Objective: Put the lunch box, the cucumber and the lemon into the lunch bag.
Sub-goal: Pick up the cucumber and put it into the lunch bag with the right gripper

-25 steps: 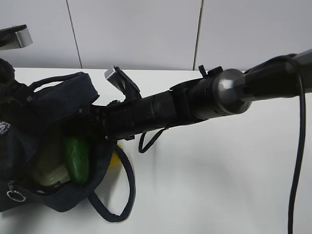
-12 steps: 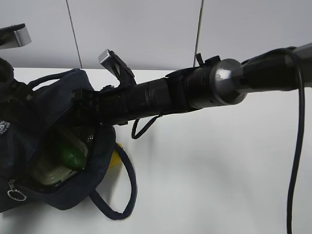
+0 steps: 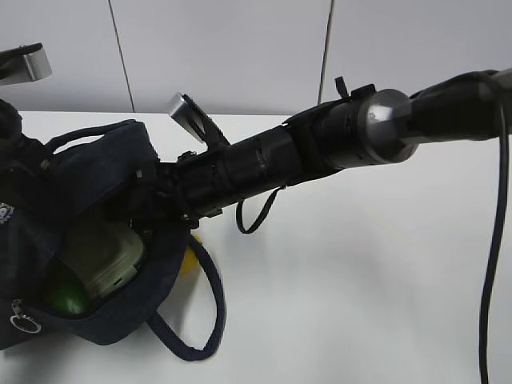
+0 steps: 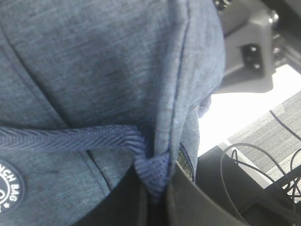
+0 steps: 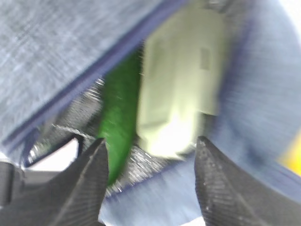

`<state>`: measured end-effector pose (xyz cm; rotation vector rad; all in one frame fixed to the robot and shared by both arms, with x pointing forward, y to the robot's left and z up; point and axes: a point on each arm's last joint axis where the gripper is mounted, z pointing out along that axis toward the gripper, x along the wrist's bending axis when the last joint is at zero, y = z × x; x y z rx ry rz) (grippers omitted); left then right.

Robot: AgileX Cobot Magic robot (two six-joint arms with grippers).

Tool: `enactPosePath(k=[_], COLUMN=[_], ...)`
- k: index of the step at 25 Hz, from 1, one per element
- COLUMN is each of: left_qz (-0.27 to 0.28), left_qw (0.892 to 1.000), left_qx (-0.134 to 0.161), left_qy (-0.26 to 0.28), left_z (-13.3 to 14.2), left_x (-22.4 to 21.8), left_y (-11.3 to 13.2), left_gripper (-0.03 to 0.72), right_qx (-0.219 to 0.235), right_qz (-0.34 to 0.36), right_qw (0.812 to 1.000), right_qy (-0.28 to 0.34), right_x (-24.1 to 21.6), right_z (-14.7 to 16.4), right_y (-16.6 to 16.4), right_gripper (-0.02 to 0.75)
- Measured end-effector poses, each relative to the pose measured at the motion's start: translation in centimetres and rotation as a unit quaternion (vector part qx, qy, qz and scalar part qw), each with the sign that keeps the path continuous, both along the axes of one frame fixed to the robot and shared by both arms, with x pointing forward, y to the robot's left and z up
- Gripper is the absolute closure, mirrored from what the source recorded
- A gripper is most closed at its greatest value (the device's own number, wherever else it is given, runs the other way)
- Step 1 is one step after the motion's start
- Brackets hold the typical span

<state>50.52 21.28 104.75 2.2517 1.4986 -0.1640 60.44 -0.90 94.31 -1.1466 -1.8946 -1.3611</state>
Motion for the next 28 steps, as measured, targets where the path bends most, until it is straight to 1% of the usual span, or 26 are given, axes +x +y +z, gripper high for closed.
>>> enactPosePath(k=[5,12,15,17,18,22,23,26,27,28], left_qz=[0.000,-0.001,-0.001,-0.001,-0.002,-0.002,-0.002,-0.002,-0.002,-0.002], left_qw=[1.000,1.000,1.000,1.000,1.000,1.000,1.000,1.000,1.000,1.000], left_qx=[0.001,0.001,0.001,0.001,0.001,0.001,0.001,0.001,0.001,0.001], left_qy=[0.000,0.001,0.002,0.002,0.003,0.003,0.003,0.003,0.003,0.003], left_z=[0.0,0.0,0.0,0.0,0.0,0.0,0.0,0.0,0.0,0.0], left_x=[0.0,0.0,0.0,0.0,-0.1,-0.1,-0.1,-0.1,-0.1,-0.1], left_y=[0.0,0.0,0.0,0.0,0.0,0.0,0.0,0.0,0.0,0.0], left_gripper=[0.697,0.697,0.697,0.697,0.697,0.697,0.697,0.697,0.697,0.697], right_qx=[-0.027,-0.081,-0.119,-0.132,-0.134,-0.126,-0.122,-0.112,-0.111,-0.111], right_qz=[0.025,0.024,0.022,0.012,0.006,-0.012,-0.012,-0.009,-0.013,-0.014], right_qw=[0.999,0.996,0.992,0.991,0.991,0.992,0.992,0.993,0.993,0.994], right_qy=[0.025,0.020,0.016,0.008,0.006,0.017,0.021,0.024,0.024,0.020], right_x=[0.7,1.8,2.0,2.2,2.3,2.7,2.7,2.7,2.7,2.6], right_z=[-0.4,0.6,0.0,-0.2,-0.2,-0.8,-1.2,-2.2,-2.4,-2.4], right_y=[-2.6,-6.4,-7.1,-7.3,-7.3,-7.2,-7.0,-6.4,-6.1,-5.8], right_gripper=[0.297,0.298,0.298,0.298,0.279,0.295,0.278,0.293,0.275,0.283])
